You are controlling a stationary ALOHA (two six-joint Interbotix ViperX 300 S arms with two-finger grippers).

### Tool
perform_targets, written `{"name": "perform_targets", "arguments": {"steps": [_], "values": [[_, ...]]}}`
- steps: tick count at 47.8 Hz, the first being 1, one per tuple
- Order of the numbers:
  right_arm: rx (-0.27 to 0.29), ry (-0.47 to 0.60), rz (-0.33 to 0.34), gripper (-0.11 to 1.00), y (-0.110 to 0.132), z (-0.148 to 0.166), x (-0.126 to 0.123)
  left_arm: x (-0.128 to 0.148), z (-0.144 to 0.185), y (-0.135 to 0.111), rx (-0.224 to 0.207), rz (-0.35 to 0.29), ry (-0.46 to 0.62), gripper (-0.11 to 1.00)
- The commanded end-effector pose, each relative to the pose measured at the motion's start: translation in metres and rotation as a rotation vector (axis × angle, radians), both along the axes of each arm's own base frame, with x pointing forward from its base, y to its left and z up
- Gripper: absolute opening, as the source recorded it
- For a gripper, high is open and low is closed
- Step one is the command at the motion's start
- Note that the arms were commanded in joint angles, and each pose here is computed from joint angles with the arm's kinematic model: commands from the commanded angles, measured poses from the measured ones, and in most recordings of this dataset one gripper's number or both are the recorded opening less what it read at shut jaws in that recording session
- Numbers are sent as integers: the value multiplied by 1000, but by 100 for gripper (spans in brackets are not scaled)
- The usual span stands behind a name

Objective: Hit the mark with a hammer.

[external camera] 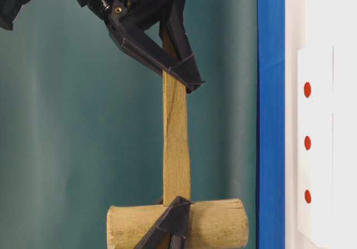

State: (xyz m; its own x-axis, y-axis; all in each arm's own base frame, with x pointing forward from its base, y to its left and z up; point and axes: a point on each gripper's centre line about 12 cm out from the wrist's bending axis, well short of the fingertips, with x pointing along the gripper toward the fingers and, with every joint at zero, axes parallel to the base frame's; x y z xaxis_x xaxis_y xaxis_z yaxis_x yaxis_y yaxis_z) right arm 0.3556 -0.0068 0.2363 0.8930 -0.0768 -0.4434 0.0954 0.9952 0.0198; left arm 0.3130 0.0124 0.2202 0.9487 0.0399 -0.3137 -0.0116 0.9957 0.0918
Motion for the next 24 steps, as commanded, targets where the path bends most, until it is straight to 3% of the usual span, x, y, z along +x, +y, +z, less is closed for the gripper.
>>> {"name": "perform_targets", "arguments": {"steps": [1,4,7,18,20,24], "values": [[-2,-55,4,3,2,20,5,3,10,1,-2,3,-29,45],[2,-55,1,10,2,20,5,3,10,1,-2,3,-29,45],[4,-58,-4,26,1,20,5,3,10,0,-3,2,-29,45],[-13,-73,-35,90,-3,22,6,3,11,0,-19,7,-35,45],[-15,-74,-34,93,-3,22,6,3,11,1,-25,10,-33,45],[-15,-74,-34,90,-3,22,6,3,12,0,-45,15,-36,45]]}}
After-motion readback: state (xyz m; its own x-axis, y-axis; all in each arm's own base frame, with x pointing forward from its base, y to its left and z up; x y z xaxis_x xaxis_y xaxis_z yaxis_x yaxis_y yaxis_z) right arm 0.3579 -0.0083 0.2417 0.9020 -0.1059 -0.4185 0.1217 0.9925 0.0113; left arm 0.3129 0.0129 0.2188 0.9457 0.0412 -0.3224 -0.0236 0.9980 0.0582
